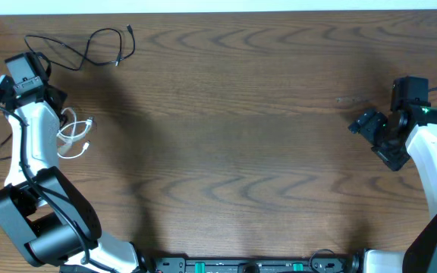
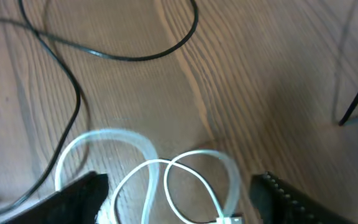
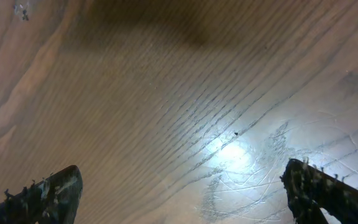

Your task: Untangle cables

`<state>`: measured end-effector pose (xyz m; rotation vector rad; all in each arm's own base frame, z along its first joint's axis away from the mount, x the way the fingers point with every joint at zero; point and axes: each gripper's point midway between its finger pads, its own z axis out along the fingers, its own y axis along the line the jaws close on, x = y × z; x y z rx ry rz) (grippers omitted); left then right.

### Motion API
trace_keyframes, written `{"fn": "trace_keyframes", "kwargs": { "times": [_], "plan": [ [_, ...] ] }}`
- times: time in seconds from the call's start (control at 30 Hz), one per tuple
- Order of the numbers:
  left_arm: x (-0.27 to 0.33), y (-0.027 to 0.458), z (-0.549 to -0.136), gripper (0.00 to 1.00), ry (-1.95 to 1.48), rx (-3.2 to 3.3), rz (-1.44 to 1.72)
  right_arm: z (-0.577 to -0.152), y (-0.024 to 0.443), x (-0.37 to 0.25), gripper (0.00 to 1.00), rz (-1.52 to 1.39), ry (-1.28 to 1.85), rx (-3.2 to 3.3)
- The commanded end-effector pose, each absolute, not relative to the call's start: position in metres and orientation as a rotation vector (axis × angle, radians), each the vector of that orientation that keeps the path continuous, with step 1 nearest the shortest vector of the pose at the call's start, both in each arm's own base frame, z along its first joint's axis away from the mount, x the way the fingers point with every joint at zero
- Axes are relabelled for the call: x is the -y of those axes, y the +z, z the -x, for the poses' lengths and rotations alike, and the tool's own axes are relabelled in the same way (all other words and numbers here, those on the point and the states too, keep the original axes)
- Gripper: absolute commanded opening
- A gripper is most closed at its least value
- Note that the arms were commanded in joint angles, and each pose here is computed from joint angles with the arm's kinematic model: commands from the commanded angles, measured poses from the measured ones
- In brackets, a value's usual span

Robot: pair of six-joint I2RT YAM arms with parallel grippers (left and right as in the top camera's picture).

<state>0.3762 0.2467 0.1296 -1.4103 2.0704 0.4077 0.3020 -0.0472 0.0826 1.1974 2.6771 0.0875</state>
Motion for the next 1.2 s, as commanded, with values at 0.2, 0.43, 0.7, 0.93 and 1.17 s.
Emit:
{"fn": "trace_keyframes", "kwargs": {
  "times": [0.2, 0.43, 0.7, 0.93, 1.17],
  "plan": [
    [-0.219, 0.175, -0.383, 0.88, 0.153, -2.05, 1.328, -0.301, 0.082, 0.051, 0.99, -1.209, 0.069, -2.672],
    [-0.124, 0.251, -0.369, 0.88, -0.4, -2.092, 1.096, -0.301, 0.082, 0.051, 0.99, -1.209, 0.069, -2.672],
    [-0.01, 0.233, -0.34, 0.88, -0.604, -2.468, 0.62, -0.301, 0.082, 0.051, 0.99, -1.209, 0.069, -2.672],
    [0.058, 0.217, -0.316, 0.88, -0.658, -2.658, 0.321, -0.301, 0.082, 0.051, 0.99, -1.209, 0.069, -2.672],
    [0.101, 0.214, -0.293, 0.88, -0.686, -2.741, 0.128, -0.301, 0.082, 0.051, 0.99, -1.209, 0.069, -2.672]
  ]
}}
